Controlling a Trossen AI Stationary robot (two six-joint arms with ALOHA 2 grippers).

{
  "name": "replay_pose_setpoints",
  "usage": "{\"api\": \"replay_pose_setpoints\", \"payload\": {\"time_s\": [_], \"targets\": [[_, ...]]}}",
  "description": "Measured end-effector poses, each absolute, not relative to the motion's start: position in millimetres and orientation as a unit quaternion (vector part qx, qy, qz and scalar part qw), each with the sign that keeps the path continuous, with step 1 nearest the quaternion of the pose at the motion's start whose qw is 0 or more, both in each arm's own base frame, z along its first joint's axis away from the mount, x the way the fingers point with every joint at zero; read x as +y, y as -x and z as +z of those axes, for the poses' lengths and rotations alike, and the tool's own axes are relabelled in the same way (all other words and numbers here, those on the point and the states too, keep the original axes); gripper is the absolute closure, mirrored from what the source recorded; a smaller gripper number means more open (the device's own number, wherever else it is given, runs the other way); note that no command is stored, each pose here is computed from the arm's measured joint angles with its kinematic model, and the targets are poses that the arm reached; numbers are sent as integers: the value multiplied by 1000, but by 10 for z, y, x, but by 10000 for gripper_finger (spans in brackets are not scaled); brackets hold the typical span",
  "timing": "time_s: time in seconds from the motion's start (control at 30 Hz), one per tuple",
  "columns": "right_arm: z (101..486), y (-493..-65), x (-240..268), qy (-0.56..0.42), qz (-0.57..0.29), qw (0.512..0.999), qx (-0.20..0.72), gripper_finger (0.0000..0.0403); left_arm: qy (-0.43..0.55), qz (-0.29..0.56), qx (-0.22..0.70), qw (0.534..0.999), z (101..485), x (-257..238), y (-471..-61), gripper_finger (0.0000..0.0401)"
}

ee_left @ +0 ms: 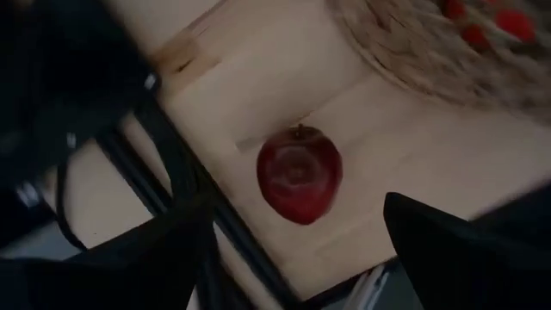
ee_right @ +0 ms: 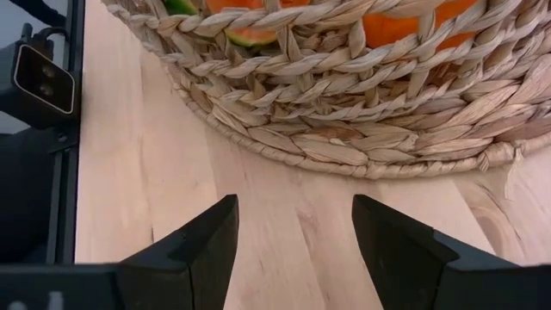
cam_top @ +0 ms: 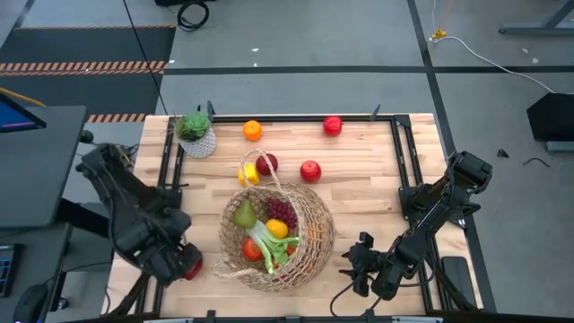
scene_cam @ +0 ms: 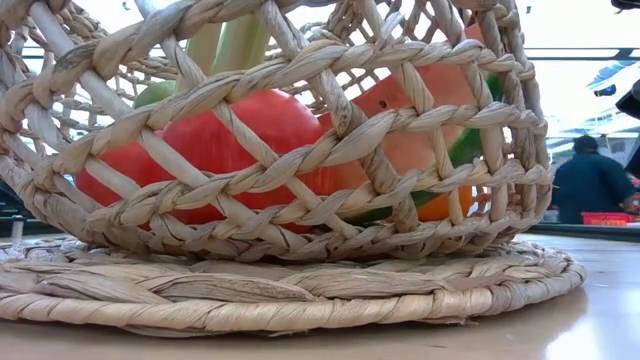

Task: Build produce basket
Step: Put the apple into the basket

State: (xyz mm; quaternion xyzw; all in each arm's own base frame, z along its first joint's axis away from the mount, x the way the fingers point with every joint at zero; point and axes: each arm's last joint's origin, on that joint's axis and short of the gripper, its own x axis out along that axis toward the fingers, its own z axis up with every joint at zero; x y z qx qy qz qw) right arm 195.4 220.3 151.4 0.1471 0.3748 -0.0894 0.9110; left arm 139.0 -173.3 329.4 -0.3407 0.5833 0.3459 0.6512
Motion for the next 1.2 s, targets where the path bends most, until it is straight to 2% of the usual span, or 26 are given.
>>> {"api": "replay_pose_setpoints", "payload": {"time_s": [0.2, 0.47, 0.8, 1.2], "targets": [[1514, -1953, 2204, -147, -89, 911, 375, 170, 343, 384, 586, 625, 3172, -1859, -1434, 53], [1515, -1953, 2206, -147, -89, 912, 373, 170, 320, 383, 619, 606, 2973, -2110, -1461, 53], [1522, -1960, 2215, -143, -82, 914, 371, 170, 311, 360, 629, 615, 2779, -2383, -1446, 53], [1525, -1963, 2219, -123, -72, 918, 371, 170, 325, 324, 634, 622, 2290, -2316, -1424, 53]]}}
